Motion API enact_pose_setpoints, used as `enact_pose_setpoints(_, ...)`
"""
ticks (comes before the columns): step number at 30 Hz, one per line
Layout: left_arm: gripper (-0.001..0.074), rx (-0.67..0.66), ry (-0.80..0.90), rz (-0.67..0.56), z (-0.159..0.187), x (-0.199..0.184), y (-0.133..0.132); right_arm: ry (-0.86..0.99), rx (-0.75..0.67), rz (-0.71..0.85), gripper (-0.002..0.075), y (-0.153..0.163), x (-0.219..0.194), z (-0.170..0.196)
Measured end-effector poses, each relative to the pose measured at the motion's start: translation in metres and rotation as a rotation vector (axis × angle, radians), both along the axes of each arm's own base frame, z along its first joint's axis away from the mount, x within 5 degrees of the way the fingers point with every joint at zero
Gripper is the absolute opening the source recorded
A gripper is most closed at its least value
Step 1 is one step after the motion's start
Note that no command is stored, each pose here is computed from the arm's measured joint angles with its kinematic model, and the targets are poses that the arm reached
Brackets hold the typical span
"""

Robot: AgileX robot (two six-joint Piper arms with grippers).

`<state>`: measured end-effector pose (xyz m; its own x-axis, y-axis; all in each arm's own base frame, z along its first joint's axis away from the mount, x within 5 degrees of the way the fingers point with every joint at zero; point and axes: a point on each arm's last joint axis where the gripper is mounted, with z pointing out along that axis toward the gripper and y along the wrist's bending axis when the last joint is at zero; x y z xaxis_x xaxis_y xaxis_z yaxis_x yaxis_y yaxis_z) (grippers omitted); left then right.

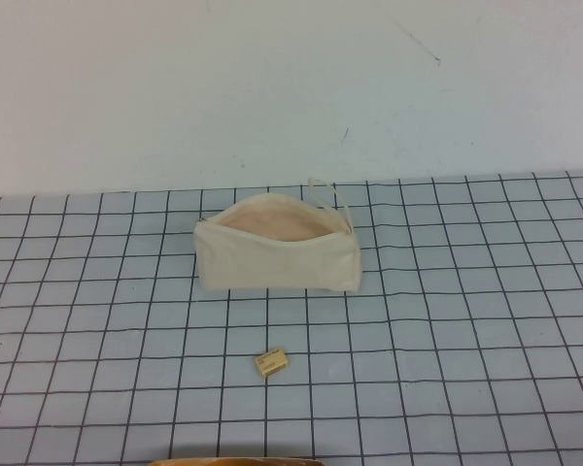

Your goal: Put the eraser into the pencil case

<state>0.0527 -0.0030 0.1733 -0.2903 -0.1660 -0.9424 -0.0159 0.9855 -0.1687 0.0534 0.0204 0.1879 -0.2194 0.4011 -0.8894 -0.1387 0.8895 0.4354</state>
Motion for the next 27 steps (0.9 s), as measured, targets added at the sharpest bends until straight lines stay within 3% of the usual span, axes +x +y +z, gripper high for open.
enact_pose_setpoints(5,-0.0001,0.0,0.0,0.0,0.0,0.0,0.0,-0.107,-0.314,0.094,-0.0001,0.005,-0.002,0.052)
enact_pose_setpoints(12,-0.0001,0.0,0.0,0.0,0.0,0.0,0.0,0.017,-0.744,0.4,-0.0001,0.015,0.027,0.123)
enact_pose_setpoints(21,-0.0001,0.0,0.0,0.0,0.0,0.0,0.0,0.227,-0.832,0.827,-0.0001,0.028,0.085,0.159)
enact_pose_setpoints(27,-0.0001,0.0,0.0,0.0,0.0,0.0,0.0,0.251,-0.905,1.064,-0.0001,0.059,0.121,0.167)
